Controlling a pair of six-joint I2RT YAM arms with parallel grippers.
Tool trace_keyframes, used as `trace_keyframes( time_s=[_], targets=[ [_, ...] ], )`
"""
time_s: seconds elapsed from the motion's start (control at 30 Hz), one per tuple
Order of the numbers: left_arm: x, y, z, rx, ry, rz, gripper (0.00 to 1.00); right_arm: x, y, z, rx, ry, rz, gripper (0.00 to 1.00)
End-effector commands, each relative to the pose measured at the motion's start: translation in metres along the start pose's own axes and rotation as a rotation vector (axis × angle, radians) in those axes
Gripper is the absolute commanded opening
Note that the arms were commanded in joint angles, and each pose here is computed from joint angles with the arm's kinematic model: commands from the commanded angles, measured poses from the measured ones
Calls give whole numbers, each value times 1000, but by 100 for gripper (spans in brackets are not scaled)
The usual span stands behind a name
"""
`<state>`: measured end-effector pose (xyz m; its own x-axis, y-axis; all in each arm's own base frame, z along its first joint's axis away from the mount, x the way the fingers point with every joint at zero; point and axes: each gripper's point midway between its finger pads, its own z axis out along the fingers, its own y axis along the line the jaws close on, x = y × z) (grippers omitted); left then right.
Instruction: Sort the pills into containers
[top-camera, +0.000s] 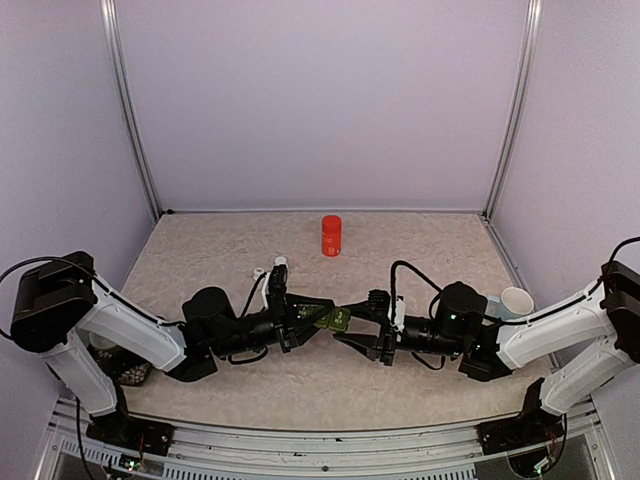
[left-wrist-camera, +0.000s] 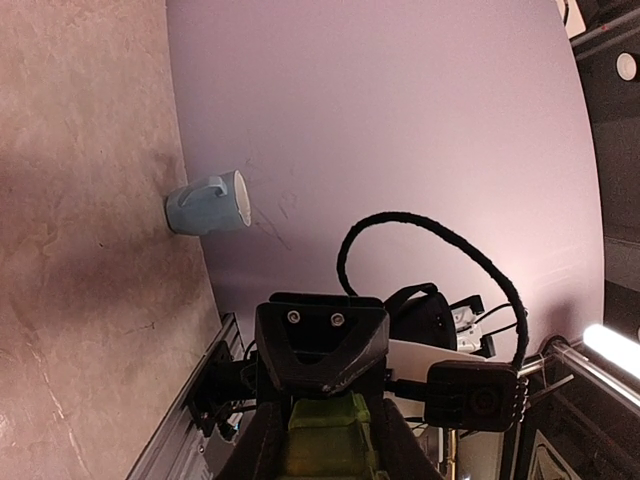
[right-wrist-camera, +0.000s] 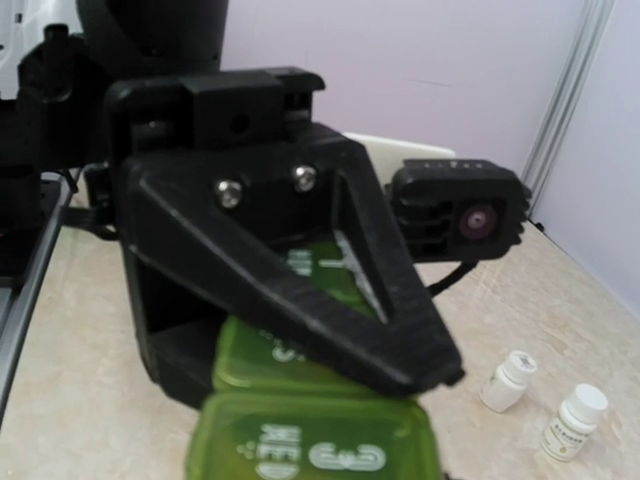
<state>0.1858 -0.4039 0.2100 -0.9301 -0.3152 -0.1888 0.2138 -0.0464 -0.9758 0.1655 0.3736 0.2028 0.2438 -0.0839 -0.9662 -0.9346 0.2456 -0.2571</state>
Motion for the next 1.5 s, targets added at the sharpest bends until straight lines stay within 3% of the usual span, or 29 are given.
trace_keyframes(
  time_s=[0.0,0.33,0.7,1.07,1.33,1.47],
  targets=[
    [5,-6,6,19,19,13,20,-19,-4,-5,6,-70,5,47],
    [7,-1,3,1,13,17,19,-27,-4,-6,-5,-97,38,46],
    [14,4,5,-29,17,46,17,-31,-6,-7,2,-138,101,31],
    [24,28,1,-118,20,25,15,-56,-10,-12,-27,-246,147,29],
    [22,30,0,-194,3,94,13,-70,-16,-14,-26,-310,227,28],
    [20,28,-3,-200,-10,107,13,-76,-18,-16,-29,-345,265,32]
  ],
)
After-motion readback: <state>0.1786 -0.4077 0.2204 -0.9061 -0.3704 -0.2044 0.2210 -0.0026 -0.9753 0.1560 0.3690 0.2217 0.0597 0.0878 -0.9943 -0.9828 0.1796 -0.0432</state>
